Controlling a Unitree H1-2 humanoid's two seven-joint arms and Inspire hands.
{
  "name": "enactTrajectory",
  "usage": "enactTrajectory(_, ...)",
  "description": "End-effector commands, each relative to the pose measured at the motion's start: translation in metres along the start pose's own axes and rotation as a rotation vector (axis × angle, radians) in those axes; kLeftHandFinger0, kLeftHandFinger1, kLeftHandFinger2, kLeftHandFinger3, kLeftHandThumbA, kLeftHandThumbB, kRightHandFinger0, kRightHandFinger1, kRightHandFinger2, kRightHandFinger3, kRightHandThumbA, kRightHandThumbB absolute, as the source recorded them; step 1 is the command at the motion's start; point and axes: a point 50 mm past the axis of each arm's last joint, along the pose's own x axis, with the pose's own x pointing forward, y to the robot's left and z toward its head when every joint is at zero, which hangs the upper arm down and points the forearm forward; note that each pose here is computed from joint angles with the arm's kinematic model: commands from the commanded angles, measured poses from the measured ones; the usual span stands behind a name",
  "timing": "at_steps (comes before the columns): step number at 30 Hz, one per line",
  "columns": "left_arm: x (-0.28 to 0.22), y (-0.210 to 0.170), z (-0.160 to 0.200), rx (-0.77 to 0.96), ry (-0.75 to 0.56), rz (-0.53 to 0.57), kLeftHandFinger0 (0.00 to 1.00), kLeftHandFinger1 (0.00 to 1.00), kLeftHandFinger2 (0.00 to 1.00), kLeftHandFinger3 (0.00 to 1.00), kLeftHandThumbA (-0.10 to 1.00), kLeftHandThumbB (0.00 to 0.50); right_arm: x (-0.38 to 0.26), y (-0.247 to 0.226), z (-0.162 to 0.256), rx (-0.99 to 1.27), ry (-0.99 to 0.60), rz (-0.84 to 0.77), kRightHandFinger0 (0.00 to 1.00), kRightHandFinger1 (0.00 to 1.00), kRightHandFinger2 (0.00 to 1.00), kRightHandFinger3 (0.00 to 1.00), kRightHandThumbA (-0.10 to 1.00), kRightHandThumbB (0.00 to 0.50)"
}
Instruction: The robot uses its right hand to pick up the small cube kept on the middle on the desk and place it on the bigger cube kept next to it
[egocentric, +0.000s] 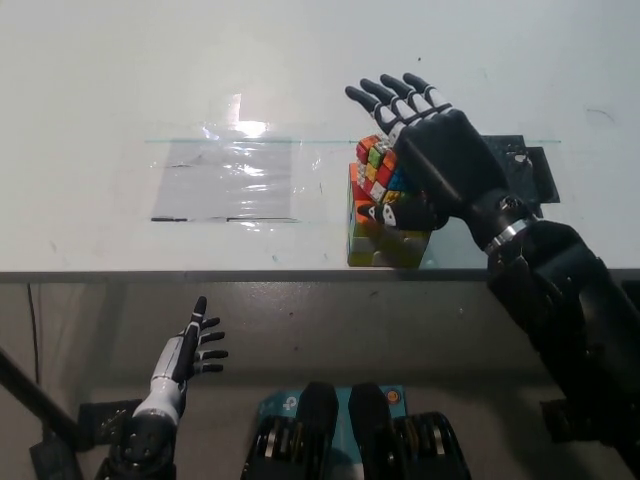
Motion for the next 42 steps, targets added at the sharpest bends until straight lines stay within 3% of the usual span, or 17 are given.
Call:
enactTrajectory(1,0.004,0.008,0.011,0.004,-0.046,0.021,0.67,0.66,0.76,0.79,1.0,0.119,0.011,-0.037,0.003,-0.001,-0.015,-0.037,1.0,1.0,1.0,1.0,1.0,0.5)
enactTrajectory(12,0.003,0.011,0.008,0.004,-0.056,0.022,0.68,0.67,0.76,0.77,1.0,0.113,-0.044,-0.053,0.004,0.114,0.061,0.007,1.0,1.0,1.0,1.0,1.0,0.5)
enactTrajectory(16,0.004,0.013,0.009,0.0,-0.043,0.031,0.65,0.63,0.74,0.76,1.0,0.129,-0.089,-0.058,-0.005,0.178,0.117,-0.053,1.0,1.0,1.0,1.0,1.0,0.5)
enactTrajectory(19,0.004,0.011,0.009,0.019,-0.036,0.022,0.69,0.67,0.78,0.83,1.0,0.129,-0.119,-0.056,-0.01,0.206,0.157,-0.096,1.0,1.0,1.0,1.0,1.0,0.468)
enactTrajectory(25,0.004,0.011,0.007,0.014,-0.051,0.021,0.66,0.63,0.74,0.79,1.0,0.135,-0.166,-0.049,-0.016,0.279,0.287,-0.187,1.0,1.0,1.0,1.0,1.0,0.461)
enactTrajectory(30,0.004,0.01,0.007,0.009,-0.044,0.022,0.69,0.67,0.79,0.82,1.0,0.149,-0.211,-0.028,-0.024,0.333,0.419,-0.262,1.0,1.0,1.0,1.0,0.94,0.377)
enactTrajectory(31,0.004,0.01,0.007,0.007,-0.051,0.023,0.66,0.65,0.77,0.78,1.0,0.15,-0.221,-0.021,-0.027,0.331,0.45,-0.266,1.0,1.0,1.0,1.0,0.92,0.366)
enactTrajectory(35,0.004,0.01,0.007,0.005,-0.038,0.031,0.68,0.65,0.77,0.82,1.0,0.168,-0.243,0.008,-0.032,0.344,0.561,-0.264,1.0,1.0,1.0,1.0,0.93,0.372)
enactTrajectory(40,0.006,0.01,0.009,0.006,-0.044,0.023,0.66,0.63,0.75,0.78,1.0,0.161,-0.263,0.056,-0.039,0.429,0.718,-0.258,1.0,1.0,1.0,1.0,0.89,0.329)
enactTrajectory(42,0.006,0.01,0.009,0.018,-0.045,0.015,0.69,0.67,0.79,0.84,1.0,0.164,-0.267,0.083,-0.049,0.476,0.767,-0.251,1.0,1.0,1.0,1.0,0.86,0.316)
